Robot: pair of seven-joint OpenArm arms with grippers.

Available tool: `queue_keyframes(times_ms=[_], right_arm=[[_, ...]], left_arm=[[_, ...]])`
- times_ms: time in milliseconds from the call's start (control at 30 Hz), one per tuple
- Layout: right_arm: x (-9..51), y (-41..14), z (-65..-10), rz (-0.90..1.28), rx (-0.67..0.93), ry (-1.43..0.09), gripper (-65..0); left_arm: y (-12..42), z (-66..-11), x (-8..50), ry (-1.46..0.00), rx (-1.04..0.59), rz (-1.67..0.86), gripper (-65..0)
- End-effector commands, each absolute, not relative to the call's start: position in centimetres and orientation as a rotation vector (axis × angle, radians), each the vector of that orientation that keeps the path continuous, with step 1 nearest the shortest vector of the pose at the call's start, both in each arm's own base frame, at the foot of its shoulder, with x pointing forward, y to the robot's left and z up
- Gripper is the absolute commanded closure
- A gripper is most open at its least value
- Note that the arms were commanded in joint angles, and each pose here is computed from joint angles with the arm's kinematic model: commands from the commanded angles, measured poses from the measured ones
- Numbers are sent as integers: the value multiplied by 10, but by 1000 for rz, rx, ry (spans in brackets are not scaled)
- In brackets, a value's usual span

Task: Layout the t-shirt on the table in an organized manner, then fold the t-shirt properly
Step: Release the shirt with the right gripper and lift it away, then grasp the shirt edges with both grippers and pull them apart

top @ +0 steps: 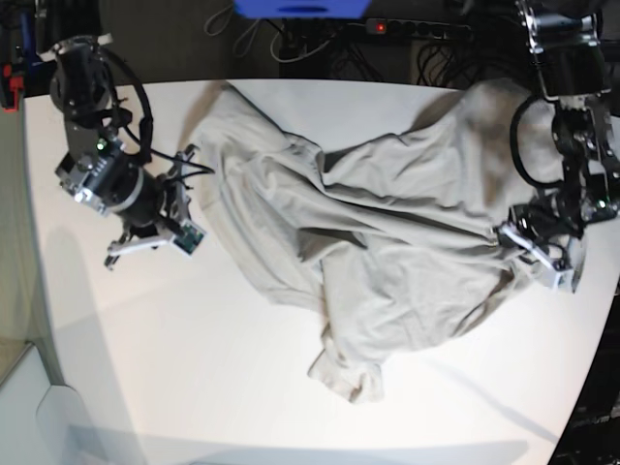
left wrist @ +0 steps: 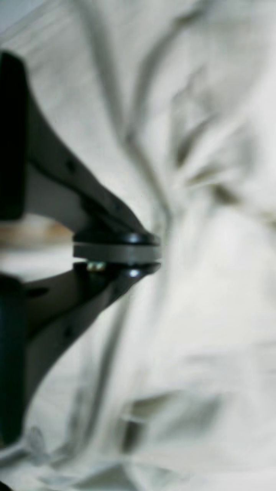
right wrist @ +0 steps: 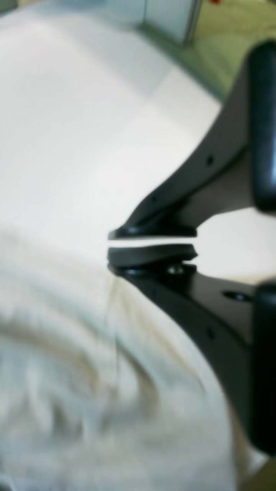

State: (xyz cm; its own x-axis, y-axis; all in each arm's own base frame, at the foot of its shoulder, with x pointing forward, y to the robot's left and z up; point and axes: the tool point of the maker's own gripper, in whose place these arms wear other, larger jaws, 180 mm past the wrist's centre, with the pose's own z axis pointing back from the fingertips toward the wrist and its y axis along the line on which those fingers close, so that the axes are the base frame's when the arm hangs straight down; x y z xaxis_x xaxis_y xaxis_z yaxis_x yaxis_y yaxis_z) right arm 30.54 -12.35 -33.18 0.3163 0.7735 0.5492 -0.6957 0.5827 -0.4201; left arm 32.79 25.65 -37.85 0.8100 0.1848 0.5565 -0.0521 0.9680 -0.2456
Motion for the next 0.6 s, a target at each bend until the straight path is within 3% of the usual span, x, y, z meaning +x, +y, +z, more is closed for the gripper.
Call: queue_keyframes(times_ms=[0, 167, 333, 567], right_arm=[[319, -113, -312, 973, -101, -870, -16], [351, -101, -299, 944, -85, -922, -17], [370, -89, -328, 906, -11, -853, -16], [398, -54, -362, 910, 89, -740, -15]], left_arm=[[259, -377, 321, -617, -217, 119, -1], [261, -420, 265, -511, -202, 146, -1], [277, -443, 224, -504, -179, 254, -1], [288, -456, 210, -481, -175, 338, -1]])
